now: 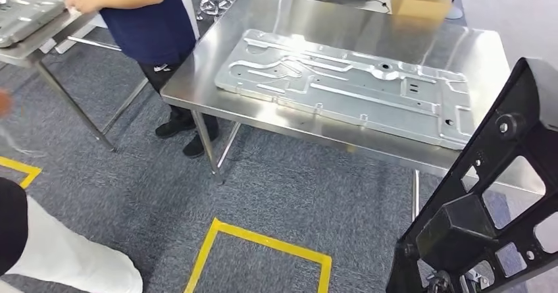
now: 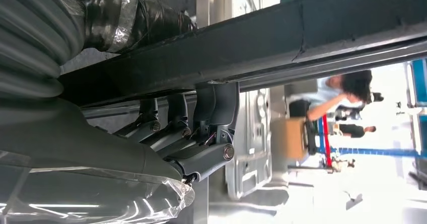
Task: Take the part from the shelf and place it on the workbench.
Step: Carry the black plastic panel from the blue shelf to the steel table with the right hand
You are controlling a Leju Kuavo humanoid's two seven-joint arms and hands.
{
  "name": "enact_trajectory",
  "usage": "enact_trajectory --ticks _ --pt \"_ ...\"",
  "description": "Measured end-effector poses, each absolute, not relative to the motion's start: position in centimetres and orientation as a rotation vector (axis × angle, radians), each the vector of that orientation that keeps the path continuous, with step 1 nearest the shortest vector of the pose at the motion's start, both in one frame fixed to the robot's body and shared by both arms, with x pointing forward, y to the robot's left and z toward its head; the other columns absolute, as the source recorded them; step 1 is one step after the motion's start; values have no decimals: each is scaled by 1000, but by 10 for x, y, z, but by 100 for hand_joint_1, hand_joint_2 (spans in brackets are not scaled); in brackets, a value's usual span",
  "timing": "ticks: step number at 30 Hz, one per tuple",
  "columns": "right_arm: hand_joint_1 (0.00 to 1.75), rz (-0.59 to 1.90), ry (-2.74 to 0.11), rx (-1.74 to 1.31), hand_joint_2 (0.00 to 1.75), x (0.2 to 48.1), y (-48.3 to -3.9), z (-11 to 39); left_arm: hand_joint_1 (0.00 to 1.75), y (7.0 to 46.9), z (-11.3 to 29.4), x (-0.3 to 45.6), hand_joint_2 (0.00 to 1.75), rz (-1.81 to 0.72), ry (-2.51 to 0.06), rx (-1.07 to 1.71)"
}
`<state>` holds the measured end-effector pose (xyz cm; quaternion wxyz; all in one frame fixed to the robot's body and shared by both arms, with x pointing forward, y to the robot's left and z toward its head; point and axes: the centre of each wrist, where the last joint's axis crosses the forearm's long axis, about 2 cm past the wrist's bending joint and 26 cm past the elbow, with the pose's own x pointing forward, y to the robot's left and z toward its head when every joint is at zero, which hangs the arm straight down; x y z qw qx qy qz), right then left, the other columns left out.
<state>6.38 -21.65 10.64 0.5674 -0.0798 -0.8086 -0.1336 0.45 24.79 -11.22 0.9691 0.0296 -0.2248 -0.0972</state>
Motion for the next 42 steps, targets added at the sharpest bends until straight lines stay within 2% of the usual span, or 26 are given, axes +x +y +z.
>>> enact_trajectory --ticks 16,20,26,34,42 --pt "175 -298 -1854 -291 175 63 -217 106 0 248 -112 4 175 -211 -453 55" --pt "175 -292 -1735 -554 175 65 -222 108 0 249 -112 4 175 -227 -451 52" --pt "175 -73 -1665 -1073 175 90 -246 122 0 256 -113 3 175 -289 -442 46" --pt "175 2 -1688 -1171 175 106 -252 128 0 258 -113 6 175 -311 -445 40" --pt "175 80 -1641 -1360 175 169 -265 138 0 270 -113 17 175 -376 -458 47"
